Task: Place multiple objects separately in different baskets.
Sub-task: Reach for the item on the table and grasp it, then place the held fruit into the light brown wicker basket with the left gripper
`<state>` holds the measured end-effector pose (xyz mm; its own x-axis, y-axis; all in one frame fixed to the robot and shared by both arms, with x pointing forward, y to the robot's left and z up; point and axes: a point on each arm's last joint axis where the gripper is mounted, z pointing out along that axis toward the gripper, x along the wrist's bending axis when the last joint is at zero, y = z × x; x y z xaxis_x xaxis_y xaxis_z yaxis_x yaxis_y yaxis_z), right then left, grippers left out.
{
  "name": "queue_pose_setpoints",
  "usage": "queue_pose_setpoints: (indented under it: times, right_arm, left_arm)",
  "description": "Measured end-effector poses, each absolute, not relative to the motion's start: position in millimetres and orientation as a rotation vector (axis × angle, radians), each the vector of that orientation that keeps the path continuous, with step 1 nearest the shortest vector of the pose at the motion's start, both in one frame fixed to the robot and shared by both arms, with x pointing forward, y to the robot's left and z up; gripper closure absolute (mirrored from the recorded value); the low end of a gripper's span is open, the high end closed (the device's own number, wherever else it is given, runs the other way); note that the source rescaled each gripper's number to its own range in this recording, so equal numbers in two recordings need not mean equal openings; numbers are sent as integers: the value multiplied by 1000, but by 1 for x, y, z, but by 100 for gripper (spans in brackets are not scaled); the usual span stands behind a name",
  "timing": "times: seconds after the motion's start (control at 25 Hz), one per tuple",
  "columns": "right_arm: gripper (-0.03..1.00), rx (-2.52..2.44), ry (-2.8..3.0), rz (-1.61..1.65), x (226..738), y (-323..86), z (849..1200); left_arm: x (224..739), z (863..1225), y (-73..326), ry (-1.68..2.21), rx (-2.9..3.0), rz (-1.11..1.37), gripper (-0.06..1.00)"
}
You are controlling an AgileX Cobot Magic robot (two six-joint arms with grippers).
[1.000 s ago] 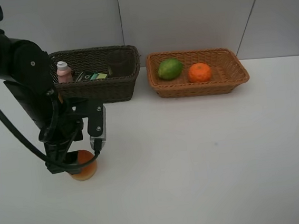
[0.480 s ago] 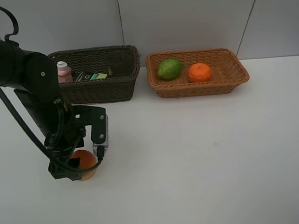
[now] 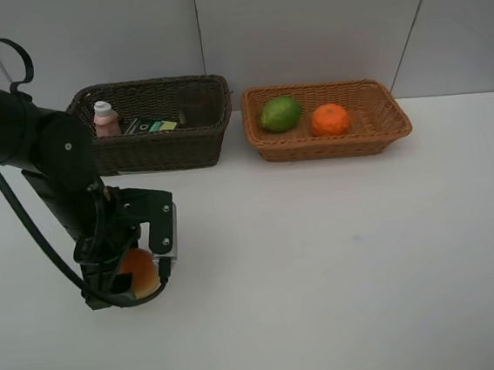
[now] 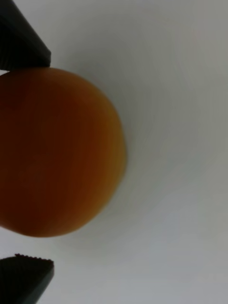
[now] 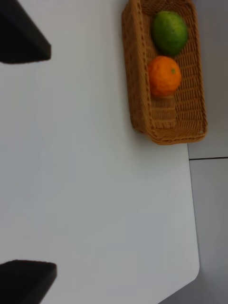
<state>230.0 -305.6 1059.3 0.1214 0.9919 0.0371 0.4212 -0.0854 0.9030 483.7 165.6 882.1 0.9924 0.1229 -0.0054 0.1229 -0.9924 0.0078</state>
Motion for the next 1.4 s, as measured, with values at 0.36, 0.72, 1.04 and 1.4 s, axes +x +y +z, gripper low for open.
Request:
queue_pose_setpoints:
  times: [0.36,0.72,1.04,1.4]
  right_arm:
    - [30,1625,1404,930,230,-306,1059]
    - [30,1625,1404,930,230,-306,1059]
    - [30,1625,1404,930,230,-306,1059]
    - [30,1625,1404,930,230,-306,1059]
  left_arm:
    - [484,880,166,194,3113,28,-5]
    - [485,880,165,194,3108,40,20]
    - [485,880,165,213,3107,40,20]
    - [485,880,165,219,3106,40,20]
